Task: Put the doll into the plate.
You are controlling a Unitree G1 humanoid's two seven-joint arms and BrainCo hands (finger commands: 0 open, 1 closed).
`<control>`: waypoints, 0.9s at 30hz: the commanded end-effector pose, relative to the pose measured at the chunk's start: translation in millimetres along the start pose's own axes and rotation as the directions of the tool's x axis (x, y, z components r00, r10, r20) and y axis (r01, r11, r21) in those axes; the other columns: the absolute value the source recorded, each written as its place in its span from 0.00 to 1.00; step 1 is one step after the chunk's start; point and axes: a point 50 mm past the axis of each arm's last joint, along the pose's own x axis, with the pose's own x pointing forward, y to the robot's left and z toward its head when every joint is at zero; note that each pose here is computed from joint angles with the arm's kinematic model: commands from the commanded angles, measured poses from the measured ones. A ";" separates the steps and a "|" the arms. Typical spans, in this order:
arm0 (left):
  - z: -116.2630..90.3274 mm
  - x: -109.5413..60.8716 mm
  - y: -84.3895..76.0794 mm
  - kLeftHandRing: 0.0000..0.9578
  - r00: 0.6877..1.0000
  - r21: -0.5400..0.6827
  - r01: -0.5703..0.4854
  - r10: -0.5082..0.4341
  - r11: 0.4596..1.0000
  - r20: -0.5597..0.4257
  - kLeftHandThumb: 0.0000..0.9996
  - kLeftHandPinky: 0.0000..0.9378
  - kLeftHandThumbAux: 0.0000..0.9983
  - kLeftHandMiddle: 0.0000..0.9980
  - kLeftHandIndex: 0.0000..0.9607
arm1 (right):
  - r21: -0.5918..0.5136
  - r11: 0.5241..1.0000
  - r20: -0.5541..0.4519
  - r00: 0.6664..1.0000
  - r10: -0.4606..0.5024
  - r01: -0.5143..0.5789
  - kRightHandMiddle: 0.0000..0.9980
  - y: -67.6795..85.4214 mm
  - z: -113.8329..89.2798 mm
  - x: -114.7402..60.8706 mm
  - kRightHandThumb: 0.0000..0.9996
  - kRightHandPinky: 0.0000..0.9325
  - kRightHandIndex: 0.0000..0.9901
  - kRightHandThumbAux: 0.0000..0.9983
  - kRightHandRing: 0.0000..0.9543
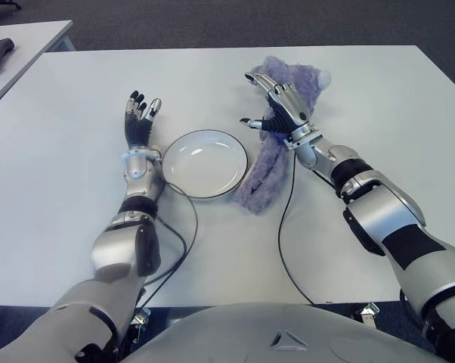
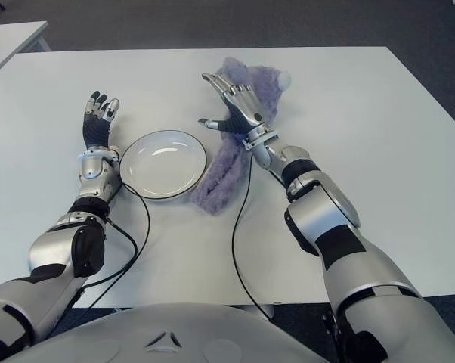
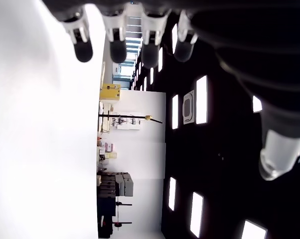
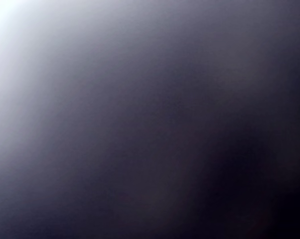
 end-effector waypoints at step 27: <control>-116.6 -114.6 22.2 0.04 0.882 -0.046 -0.143 0.106 0.989 -0.459 0.00 0.00 0.56 0.09 0.03 | -0.136 0.971 0.067 0.976 0.208 -0.197 0.00 -11.9 -20.1 -12.5 0.21 0.04 0.02 0.42 0.00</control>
